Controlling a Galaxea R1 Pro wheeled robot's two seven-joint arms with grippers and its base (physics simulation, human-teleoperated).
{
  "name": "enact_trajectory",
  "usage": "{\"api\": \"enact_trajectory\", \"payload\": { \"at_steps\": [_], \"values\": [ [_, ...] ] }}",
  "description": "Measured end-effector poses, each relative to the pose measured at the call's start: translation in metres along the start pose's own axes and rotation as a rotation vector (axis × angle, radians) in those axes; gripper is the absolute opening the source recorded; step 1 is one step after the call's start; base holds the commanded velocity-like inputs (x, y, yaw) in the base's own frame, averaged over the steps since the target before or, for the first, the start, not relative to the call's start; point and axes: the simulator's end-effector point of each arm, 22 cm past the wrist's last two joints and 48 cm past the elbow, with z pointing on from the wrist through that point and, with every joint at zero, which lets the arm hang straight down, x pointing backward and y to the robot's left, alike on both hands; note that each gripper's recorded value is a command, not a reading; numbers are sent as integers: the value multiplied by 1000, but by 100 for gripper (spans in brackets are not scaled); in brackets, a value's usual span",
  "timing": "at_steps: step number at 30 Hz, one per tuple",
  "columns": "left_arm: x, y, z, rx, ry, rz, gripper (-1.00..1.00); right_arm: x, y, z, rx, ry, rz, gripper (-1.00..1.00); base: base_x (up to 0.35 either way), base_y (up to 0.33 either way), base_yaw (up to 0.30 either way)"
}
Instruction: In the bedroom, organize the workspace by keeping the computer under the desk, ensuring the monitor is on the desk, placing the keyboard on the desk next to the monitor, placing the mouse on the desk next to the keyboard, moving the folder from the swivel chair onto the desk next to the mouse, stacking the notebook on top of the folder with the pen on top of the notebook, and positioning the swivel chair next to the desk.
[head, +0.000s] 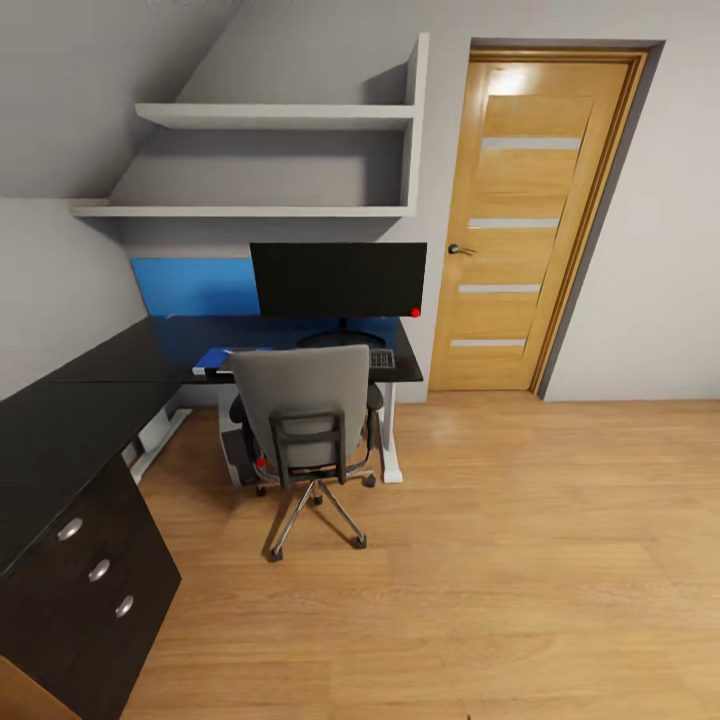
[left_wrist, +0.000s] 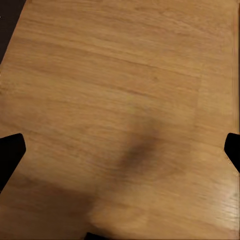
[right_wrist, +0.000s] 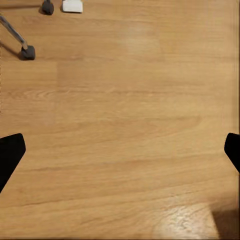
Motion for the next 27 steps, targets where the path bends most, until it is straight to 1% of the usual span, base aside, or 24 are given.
{"api": "enact_trajectory", "payload": {
  "at_steps": [2, 6, 12, 15, 19, 27],
  "values": [
    [2, 3, -7, 0, -24, -2, 100, 4, -3, -9, 1, -3, 1, 100, 0, 0, 0],
    [14, 13, -26, -6, -69, -5, 100, 15, -9, -27, 4, 12, -1, 100, 0, 0, 0],
    [18, 16, -45, 12, -109, -4, 100, 22, -13, -44, 4, 34, -8, 100, 0, 0, 0],
    [16, 16, -50, 20, -113, -1, 100, 21, -15, -48, -2, 41, -14, 100, 0, 0, 0],
    [17, 16, -51, 24, -112, 0, 100, 22, -14, -48, -15, 45, -20, 100, 0, 0, 0],
    [18, 15, -51, 28, -106, 1, 100, 24, -20, -48, -12, 51, -29, 100, 0, 0, 0]
  ]
}}
